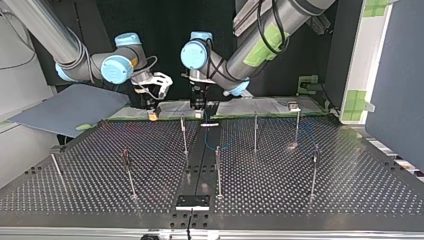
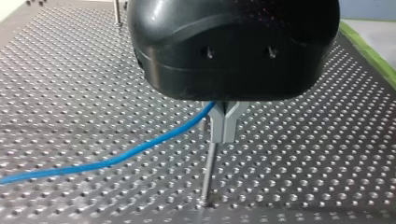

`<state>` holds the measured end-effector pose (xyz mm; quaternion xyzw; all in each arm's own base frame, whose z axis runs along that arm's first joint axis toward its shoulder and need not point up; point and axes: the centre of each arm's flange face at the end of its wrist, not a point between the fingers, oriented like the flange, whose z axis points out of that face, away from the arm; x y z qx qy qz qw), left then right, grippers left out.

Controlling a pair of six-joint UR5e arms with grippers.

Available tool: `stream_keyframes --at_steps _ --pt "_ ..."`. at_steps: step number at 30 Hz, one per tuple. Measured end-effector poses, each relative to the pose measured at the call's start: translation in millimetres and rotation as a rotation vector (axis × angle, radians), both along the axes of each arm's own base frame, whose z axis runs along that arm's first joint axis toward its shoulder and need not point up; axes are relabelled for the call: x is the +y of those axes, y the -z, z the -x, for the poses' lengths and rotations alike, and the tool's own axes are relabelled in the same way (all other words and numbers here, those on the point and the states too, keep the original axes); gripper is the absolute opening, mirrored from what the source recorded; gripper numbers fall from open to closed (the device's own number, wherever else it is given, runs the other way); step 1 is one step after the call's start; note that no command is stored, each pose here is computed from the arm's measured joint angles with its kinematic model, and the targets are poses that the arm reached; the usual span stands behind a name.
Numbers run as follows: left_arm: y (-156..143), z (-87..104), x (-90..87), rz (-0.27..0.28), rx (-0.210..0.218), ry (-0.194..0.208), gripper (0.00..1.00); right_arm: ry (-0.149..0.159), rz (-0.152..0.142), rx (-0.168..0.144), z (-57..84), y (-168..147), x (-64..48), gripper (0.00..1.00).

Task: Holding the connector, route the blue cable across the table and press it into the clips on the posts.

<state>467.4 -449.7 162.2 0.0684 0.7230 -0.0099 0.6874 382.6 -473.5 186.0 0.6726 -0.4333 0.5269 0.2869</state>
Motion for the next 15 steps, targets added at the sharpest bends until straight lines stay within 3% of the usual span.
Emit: stream_keyframes --at_steps 8,15 --pt "23.3 -13.8 -6.0 -0.010 0.021 -0.003 0.00 -0.001 0.025 -0.038 6.6 5.6 -14.8 0.00" --pt "18.0 -27.2 -9.6 -0.002 0.013 0.002 0.00 -0.014 0.051 -0.061 12.8 3.4 -25.2 0.00"
